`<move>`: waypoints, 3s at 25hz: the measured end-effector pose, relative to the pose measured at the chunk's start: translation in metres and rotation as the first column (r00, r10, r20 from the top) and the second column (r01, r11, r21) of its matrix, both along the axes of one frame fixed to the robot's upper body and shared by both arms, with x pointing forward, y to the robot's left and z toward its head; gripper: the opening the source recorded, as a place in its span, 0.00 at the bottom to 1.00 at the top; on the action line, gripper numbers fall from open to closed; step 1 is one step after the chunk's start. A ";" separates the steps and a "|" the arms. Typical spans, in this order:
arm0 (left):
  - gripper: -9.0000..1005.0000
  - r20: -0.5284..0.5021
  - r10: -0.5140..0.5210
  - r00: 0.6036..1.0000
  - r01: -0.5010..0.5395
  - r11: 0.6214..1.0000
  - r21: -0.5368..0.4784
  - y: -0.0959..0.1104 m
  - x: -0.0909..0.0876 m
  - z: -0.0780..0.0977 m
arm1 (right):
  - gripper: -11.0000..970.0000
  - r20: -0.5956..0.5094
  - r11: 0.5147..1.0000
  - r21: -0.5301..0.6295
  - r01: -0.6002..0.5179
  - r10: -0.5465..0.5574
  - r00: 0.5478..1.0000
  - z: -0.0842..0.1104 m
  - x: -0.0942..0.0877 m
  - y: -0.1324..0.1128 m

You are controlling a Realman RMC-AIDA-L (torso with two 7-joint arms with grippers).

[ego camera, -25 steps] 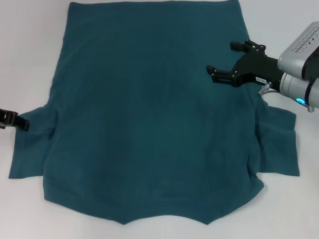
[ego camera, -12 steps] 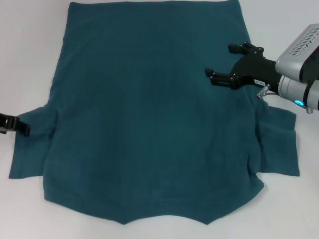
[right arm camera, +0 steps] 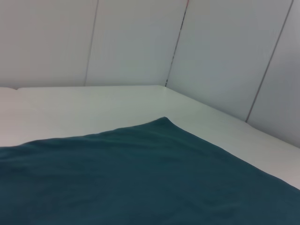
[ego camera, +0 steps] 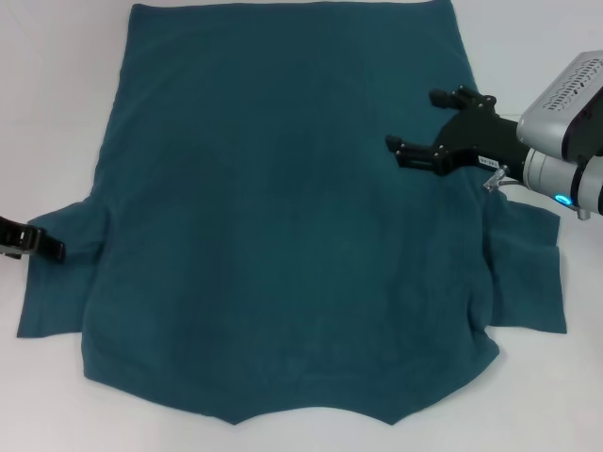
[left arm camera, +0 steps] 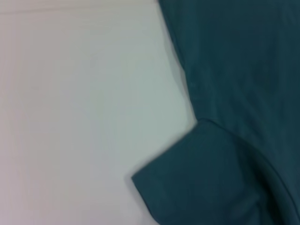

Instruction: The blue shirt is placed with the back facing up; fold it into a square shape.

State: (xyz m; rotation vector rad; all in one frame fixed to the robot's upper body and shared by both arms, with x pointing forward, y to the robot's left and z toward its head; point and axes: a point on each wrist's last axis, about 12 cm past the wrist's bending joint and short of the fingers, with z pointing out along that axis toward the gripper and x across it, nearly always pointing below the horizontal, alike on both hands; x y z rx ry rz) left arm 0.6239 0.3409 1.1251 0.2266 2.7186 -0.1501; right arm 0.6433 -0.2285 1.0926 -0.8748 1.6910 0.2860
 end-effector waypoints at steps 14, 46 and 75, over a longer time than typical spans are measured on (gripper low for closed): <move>0.61 -0.015 -0.032 0.999 0.032 0.999 -0.004 -0.006 0.000 -0.005 | 0.97 -0.007 1.000 -0.005 0.001 -0.001 1.000 -0.004 -0.002 0.001; 0.06 0.020 -0.043 0.999 0.042 0.999 0.003 -0.012 0.004 -0.008 | 0.97 -0.024 1.000 0.005 -0.003 0.003 1.000 -0.009 -0.006 0.000; 0.08 0.133 -0.016 0.991 0.000 0.992 0.123 0.009 0.002 0.013 | 0.97 -0.029 1.000 0.022 -0.009 0.010 1.000 -0.011 -0.010 -0.003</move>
